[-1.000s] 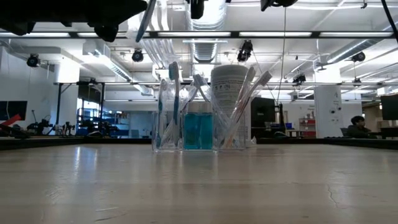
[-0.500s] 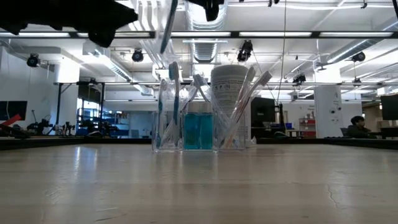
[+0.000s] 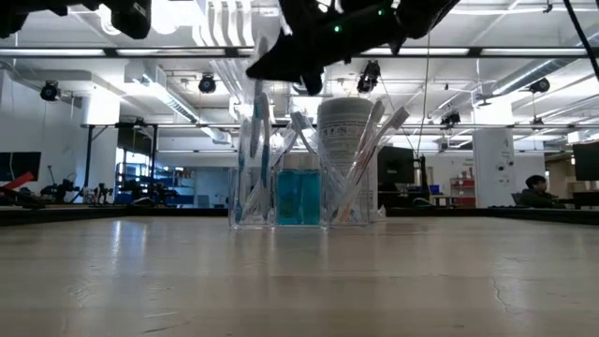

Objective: Pick & Place toothbrushing station
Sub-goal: Put the blue toothbrush into the transparent organizer

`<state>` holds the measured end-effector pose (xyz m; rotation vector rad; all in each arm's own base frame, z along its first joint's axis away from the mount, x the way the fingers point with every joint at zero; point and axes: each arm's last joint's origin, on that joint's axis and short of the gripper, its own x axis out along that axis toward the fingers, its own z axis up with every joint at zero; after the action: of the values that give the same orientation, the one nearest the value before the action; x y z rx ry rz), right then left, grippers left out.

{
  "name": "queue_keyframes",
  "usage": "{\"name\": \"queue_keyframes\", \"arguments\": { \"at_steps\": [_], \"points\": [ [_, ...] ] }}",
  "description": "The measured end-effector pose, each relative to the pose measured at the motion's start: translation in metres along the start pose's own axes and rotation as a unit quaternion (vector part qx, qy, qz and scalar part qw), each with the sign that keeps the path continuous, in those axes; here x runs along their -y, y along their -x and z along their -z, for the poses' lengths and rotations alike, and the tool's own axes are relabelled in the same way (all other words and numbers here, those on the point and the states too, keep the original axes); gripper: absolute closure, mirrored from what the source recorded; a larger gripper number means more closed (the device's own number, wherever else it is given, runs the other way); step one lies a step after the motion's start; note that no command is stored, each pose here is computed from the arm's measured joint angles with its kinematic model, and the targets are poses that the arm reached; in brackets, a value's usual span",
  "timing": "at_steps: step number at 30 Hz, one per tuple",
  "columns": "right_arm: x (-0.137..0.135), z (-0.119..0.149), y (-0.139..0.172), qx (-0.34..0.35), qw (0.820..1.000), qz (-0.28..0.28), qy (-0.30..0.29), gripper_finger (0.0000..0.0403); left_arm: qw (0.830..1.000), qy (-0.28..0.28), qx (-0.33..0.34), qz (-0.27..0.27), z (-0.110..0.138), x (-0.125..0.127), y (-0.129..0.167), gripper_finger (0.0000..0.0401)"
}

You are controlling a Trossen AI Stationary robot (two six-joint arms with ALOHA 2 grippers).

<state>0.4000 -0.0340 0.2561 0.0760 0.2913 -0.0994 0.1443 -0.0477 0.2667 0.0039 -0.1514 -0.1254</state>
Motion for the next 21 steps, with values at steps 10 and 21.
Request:
{"name": "queue_keyframes", "arguments": {
  "at_steps": [10,21],
  "points": [
    [0.008,0.026,-0.02,-0.04,0.999,0.031,-0.002,0.039,1.0,0.001,0.011,0.001,-0.005,-0.002,0.009,0.0329],
    [0.009,0.042,-0.028,-0.059,0.997,0.043,0.001,0.039,1.0,0.001,0.007,0.001,-0.004,-0.002,0.009,0.0329]
  ]
}}
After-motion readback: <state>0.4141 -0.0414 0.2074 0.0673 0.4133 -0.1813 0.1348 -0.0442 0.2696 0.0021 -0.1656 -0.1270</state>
